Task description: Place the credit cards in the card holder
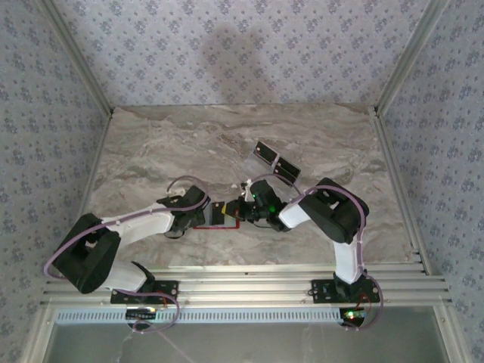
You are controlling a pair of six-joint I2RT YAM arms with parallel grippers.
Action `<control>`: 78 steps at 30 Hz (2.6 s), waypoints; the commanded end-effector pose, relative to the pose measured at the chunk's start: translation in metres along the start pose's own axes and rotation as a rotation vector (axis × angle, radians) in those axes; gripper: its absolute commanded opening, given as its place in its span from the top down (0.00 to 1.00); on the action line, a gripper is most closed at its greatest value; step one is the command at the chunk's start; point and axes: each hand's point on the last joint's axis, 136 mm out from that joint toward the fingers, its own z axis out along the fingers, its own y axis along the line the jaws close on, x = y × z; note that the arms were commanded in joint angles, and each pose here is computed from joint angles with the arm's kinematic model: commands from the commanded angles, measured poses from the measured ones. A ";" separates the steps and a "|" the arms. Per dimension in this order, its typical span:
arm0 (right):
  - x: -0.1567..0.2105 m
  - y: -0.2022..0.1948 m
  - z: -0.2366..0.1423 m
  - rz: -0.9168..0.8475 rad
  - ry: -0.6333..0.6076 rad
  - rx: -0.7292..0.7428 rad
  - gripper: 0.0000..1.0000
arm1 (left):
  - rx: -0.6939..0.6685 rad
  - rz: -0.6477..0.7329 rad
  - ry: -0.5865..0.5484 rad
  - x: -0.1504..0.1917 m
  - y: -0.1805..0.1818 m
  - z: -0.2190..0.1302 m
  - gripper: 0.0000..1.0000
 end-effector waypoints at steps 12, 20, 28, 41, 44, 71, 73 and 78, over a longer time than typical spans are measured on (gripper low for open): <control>0.012 -0.017 0.010 0.049 0.026 0.097 1.00 | -0.021 0.023 0.048 0.015 0.009 0.005 0.00; 0.017 -0.012 0.022 0.038 0.058 0.104 0.96 | -0.011 0.024 0.045 0.013 0.006 0.003 0.00; 0.007 0.010 0.001 -0.046 0.070 0.144 0.51 | 0.004 0.002 0.000 -0.007 0.010 -0.017 0.00; 0.001 0.006 -0.023 -0.217 0.140 0.428 0.72 | -0.040 -0.054 0.014 -0.007 0.034 -0.012 0.00; 0.002 0.008 -0.018 -0.256 0.161 0.456 0.86 | -0.053 -0.064 0.021 -0.006 0.037 -0.008 0.00; 0.003 0.007 0.029 -0.285 0.223 0.467 0.93 | -0.049 -0.070 0.106 0.015 0.029 0.014 0.00; 0.004 0.008 0.033 -0.286 0.227 0.465 0.93 | -0.049 -0.069 0.109 0.016 0.029 0.015 0.00; 0.005 0.015 0.043 -0.289 0.233 0.446 0.93 | -0.047 -0.064 0.114 0.018 0.028 0.017 0.00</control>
